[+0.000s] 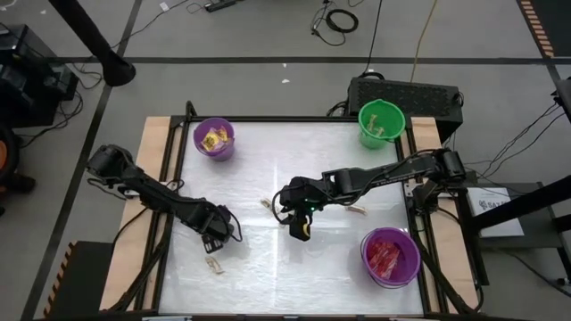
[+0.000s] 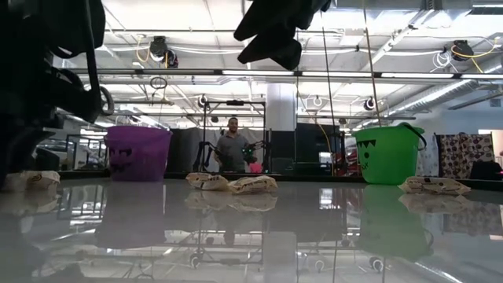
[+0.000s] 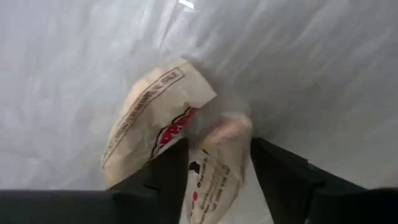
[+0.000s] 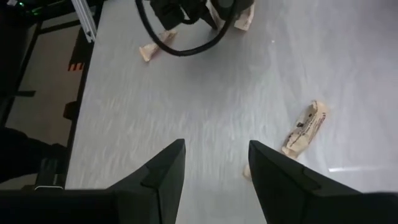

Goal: Sort candy by brand, put in halloween buckets
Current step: Put the white candy into the green bucket

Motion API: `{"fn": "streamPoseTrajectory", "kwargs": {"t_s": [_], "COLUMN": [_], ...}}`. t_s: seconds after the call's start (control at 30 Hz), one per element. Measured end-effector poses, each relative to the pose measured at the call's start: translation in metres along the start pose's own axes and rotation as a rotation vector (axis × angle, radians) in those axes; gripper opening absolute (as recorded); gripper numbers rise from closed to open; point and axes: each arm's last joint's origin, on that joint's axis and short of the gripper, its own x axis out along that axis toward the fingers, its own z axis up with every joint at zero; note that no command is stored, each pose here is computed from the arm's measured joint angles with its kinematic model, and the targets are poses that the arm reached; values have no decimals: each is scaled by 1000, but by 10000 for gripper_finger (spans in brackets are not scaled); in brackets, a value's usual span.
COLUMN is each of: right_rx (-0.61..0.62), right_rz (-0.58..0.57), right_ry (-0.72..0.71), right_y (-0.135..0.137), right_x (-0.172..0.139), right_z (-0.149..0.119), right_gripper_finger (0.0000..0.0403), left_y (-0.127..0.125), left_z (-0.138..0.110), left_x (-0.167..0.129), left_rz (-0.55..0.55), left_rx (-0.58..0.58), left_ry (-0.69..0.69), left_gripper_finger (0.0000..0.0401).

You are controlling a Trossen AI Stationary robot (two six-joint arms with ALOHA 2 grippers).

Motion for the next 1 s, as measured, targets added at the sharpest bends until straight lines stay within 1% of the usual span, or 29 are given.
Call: {"fn": "streamPoseTrajectory", "kwargs": {"t_s": [0.07, 0.23, 0.27, 0.3, 0.43, 0.53, 0.6, 0.67, 0.73, 0.83, 0.93, 1.0], "right_rx": [1, -15, -19, -23, -18, -12, -12, -13, -16, -31, -43, -52], "right_rz": [-3, -8, -8, -8, -11, -7, -1, 6, 13, 25, 46, 58], "right_ry": [7, 21, 22, 22, 15, -11, -36, -61, -84, -124, -190, -230], "right_y": [-1, -1, -1, -1, -3, -5, -5, -5, -4, -3, -1, 1], "right_x": [0, 0, 0, 0, 0, -1, -1, -1, -1, -2, -3, -4], "right_z": [-1, -2, -2, -2, -1, 2, 5, 8, 10, 14, 20, 24], "right_gripper_finger": [169, 169, 169, 169, 169, 169, 169, 169, 169, 169, 169, 169], "left_y": [-1, -3, -4, -5, -6, -8, -9, -9, -8, -6, -3, -1], "left_z": [0, 1, 2, 3, 5, 10, 14, 18, 23, 28, 32, 35], "left_x": [0, -5, -8, -10, -25, -46, -64, -84, -104, -133, -157, -167], "left_rz": [-6, -31, -36, -46, -97, -166, -224, -273, -308, -392, -481, -514], "left_rx": [16, 59, 64, 73, 98, 142, 198, 245, 267, 292, 318, 325], "left_ry": [0, 17, 13, 3, -45, -116, -188, -288, -426, -631, -825, -919], "left_gripper_finger": [155, 36, 21, 17, 21, 18, 17, 17, 16, 16, 15, 15]}}
